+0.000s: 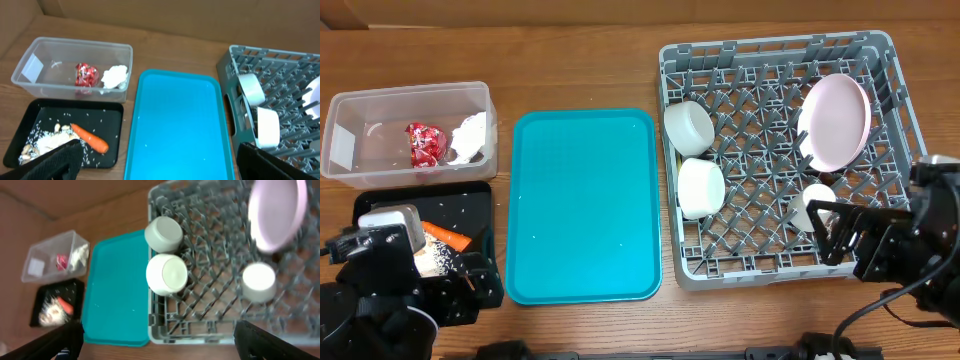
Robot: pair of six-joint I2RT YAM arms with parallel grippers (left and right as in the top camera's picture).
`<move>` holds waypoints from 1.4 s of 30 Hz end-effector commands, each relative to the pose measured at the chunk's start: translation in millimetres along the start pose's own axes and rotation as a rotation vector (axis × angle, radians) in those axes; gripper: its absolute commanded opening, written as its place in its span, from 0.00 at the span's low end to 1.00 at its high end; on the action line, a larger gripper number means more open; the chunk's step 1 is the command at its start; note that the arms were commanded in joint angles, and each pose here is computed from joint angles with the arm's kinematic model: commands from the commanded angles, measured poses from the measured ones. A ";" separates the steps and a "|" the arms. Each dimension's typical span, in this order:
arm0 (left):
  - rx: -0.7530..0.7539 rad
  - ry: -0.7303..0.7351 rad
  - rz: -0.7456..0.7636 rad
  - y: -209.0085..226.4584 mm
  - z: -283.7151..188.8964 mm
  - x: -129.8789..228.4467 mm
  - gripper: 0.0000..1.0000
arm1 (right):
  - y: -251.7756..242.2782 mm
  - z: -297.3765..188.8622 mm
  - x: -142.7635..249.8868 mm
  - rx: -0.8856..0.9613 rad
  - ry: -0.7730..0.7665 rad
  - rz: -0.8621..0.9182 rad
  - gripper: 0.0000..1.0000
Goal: Sort waste into correct bins and load items into the dishwasher rack
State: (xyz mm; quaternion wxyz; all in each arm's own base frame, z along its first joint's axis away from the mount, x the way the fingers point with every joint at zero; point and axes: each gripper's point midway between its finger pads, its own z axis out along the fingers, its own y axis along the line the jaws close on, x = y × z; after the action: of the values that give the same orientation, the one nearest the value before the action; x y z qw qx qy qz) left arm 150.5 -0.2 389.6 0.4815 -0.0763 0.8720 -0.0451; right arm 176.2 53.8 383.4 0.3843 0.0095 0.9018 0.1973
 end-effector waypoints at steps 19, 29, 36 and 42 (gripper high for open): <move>-0.011 0.010 0.013 1.8 -2.2 3.4 1.00 | -17.8 118.3 60.6 -0.126 -0.409 -0.715 1.00; -0.011 0.010 0.013 1.8 -2.2 3.4 1.00 | -57.2 160.3 116.5 -0.087 -0.484 -0.547 1.00; -0.011 0.010 0.013 1.8 -2.2 3.4 1.00 | -64.6 175.1 119.9 -0.086 -0.563 -0.547 1.00; -0.011 0.010 0.013 1.8 -2.2 3.4 1.00 | -60.3 174.7 108.1 -0.099 -0.689 -0.592 1.00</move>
State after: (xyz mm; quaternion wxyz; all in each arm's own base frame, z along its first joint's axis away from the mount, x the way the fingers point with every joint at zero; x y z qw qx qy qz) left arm 147.8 0.7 385.4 0.4727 -0.0791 0.8767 -0.0423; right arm 229.0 77.3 181.9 0.6994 -0.2072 0.6762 0.1032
